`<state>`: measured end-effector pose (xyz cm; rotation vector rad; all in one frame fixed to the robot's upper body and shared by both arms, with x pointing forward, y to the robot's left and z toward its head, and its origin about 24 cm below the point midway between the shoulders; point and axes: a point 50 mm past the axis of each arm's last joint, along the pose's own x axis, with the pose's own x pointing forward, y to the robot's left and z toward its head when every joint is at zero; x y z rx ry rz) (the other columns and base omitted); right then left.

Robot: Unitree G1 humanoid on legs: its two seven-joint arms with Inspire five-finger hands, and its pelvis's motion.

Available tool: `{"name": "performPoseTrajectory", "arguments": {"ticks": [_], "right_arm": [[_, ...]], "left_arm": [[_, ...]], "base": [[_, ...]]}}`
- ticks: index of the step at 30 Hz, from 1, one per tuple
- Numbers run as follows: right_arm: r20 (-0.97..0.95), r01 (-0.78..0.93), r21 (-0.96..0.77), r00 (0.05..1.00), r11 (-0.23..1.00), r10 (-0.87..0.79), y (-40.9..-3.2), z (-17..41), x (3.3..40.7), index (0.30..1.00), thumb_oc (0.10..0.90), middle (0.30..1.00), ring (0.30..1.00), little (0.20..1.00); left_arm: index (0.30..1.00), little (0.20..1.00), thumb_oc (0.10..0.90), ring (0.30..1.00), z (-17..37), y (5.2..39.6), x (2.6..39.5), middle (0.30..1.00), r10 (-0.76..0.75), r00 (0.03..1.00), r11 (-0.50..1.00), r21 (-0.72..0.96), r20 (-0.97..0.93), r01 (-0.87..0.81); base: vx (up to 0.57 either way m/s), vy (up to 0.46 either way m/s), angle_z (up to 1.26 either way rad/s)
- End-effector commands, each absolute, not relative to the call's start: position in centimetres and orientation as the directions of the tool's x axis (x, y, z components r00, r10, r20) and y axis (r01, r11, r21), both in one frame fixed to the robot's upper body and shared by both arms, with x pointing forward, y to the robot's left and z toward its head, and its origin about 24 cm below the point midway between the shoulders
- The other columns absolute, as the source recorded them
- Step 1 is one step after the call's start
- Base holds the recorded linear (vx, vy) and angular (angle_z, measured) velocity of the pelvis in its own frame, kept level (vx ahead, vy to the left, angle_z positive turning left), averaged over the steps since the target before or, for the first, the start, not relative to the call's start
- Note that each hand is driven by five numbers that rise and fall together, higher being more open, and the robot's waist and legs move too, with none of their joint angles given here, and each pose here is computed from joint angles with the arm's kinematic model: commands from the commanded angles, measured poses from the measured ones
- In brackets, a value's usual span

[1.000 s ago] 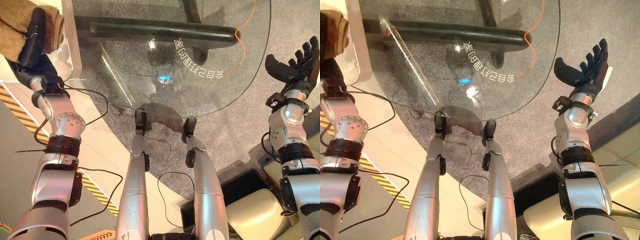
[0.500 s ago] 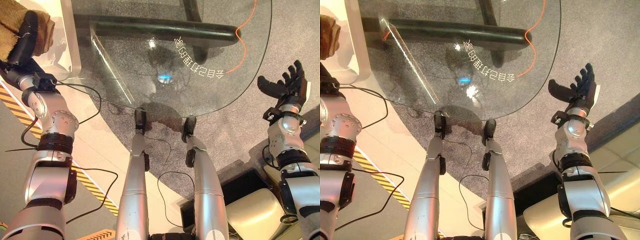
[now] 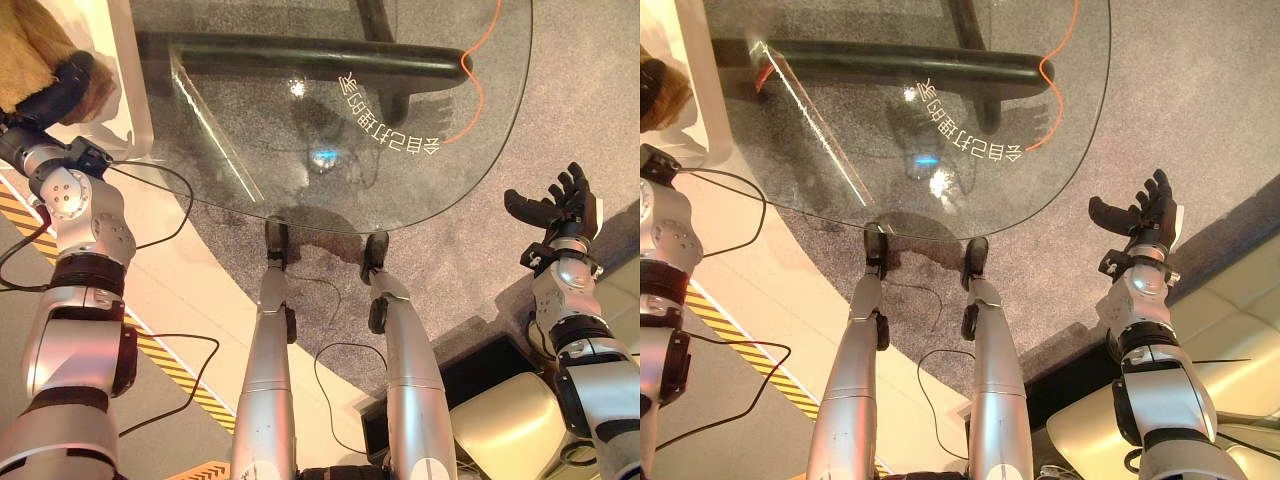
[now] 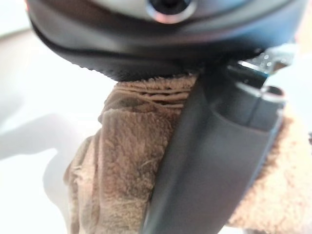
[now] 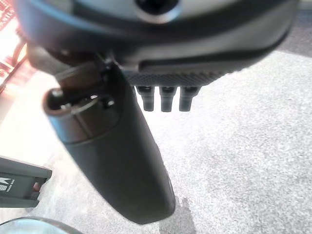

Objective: Wipe the table with a cloth and put it in the basket.

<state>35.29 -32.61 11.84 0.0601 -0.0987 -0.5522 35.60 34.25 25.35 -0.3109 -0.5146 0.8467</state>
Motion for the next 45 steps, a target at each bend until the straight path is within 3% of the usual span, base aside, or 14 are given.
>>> {"name": "performPoseTrajectory", "arguments": {"ticks": [1,20,26,27,28,45], "right_arm": [[0.087,0.58,0.06,0.808,0.812,-0.583,-34.8,11.1,33.6,0.9,0.8,0.9,0.9,0.9],[0.101,0.572,0.05,0.813,0.819,-0.574,-34.5,11.6,34.0,0.9,0.8,0.9,0.9,0.9],[0.106,0.567,0.045,0.816,0.823,-0.568,-34.3,12.0,34.3,0.9,0.8,0.9,0.9,0.9],[0.109,0.566,0.046,0.816,0.823,-0.567,-34.3,12.1,34.3,0.9,0.8,0.9,0.9,0.9],[0.108,0.566,0.044,0.817,0.823,-0.567,-34.3,12.1,34.3,0.9,0.8,0.9,0.9,0.9],[0.108,0.568,0.041,0.816,0.822,-0.568,-34.0,12.1,34.4,0.9,0.8,0.9,0.9,0.9]], "left_arm": [[0.3,0.2,0.1,0.3,30.7,37.8,32.4,0.3,0.833,0.349,0.539,-0.49,0.429,-0.685],[0.3,0.2,0.1,0.3,29.1,39.3,32.7,0.3,0.898,0.345,0.428,-0.358,0.275,-0.83],[0.312,0.214,0.114,0.312,27.8,39.5,33.3,0.312,0.88,0.44,0.475,-0.291,0.179,-0.831],[0.439,0.362,0.262,0.439,27.7,39.5,33.4,0.439,0.878,0.448,0.479,-0.292,0.17,-0.828],[0.9,0.9,0.8,0.9,27.6,39.6,33.4,0.9,0.879,0.45,0.477,-0.287,0.16,-0.831],[0.9,0.9,0.8,0.9,27.6,39.0,33.9,0.9,0.859,0.487,0.512,-0.289,0.159,-0.809]], "base": [[0.0,0.0,0.0],[0.0,0.0,0.0],[0.0,0.0,0.0],[0.0,0.0,0.0],[0.0,0.0,0.0],[0.0,0.0,0.0]]}}
